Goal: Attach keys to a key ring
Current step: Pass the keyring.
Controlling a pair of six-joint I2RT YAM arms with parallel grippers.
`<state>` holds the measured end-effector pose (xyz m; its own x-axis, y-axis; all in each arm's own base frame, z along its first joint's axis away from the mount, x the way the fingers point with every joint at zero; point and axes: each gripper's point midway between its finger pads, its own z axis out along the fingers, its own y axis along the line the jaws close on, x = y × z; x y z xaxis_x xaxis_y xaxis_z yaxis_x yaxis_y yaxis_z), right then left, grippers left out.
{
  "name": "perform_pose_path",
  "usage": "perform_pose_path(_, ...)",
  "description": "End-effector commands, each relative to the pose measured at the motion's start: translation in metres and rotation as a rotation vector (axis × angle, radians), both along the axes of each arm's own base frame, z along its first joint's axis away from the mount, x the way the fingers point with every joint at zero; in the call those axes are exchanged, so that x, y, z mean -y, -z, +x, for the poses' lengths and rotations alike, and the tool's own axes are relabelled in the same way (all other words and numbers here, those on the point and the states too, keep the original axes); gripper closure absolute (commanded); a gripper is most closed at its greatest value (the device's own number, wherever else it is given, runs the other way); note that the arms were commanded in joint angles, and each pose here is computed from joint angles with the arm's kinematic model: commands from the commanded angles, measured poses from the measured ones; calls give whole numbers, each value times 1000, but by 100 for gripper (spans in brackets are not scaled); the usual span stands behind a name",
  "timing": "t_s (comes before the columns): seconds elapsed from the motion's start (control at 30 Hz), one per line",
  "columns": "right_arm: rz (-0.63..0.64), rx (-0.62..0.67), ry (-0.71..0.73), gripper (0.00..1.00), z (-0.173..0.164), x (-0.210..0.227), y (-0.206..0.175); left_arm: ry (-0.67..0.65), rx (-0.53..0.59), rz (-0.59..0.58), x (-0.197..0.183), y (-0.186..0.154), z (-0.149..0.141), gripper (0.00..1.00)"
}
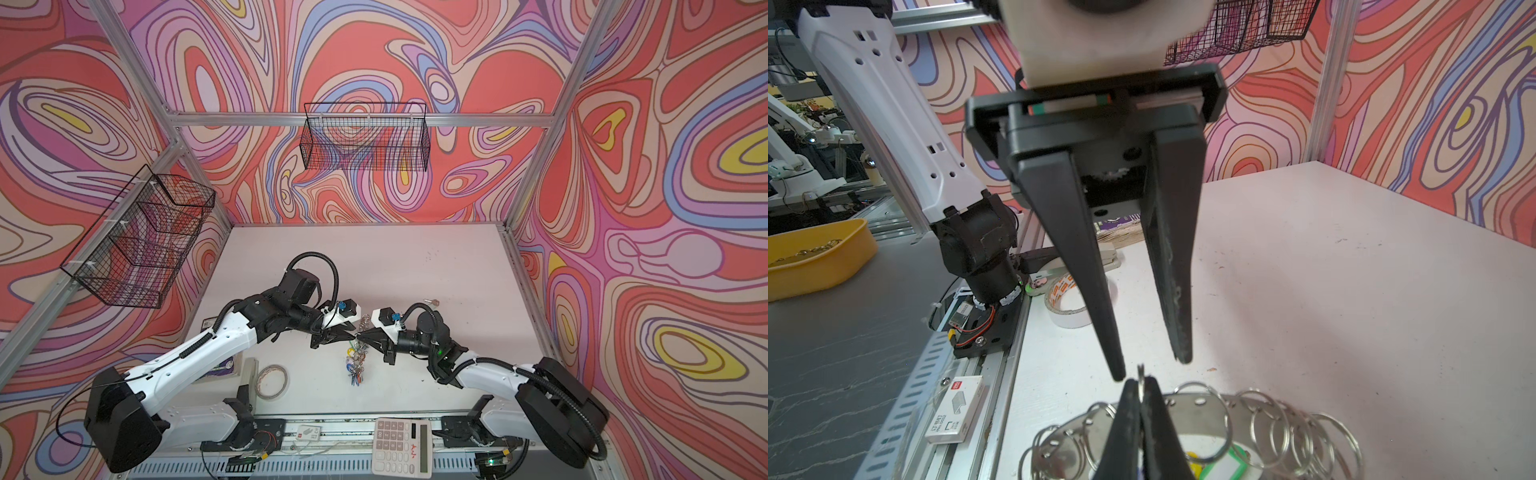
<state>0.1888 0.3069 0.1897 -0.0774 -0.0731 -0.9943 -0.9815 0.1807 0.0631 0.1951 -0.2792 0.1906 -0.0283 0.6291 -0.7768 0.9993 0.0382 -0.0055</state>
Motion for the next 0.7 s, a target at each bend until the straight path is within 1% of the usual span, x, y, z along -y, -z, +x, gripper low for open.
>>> perform_pose_path(0.0,53,64,-14,100,3,-5,-23,33,-19,-2,1,1,-4,71)
perform_pose_path(0.13,52,62,-12,100,4,-5,-23,34,-30,-7,3,1,-4,73)
perform_pose_path(0.33,53,60,-11,100,4,-6,-23,31,-41,-6,4,2,-3,81)
perform_pose_path(0.53,43,48,-17,100,5,-7,-19,36,-54,-24,8,0,-2,86)
perform_pose_path(0.67,61,54,-19,100,3,-5,-22,31,-64,-35,11,0,-2,94)
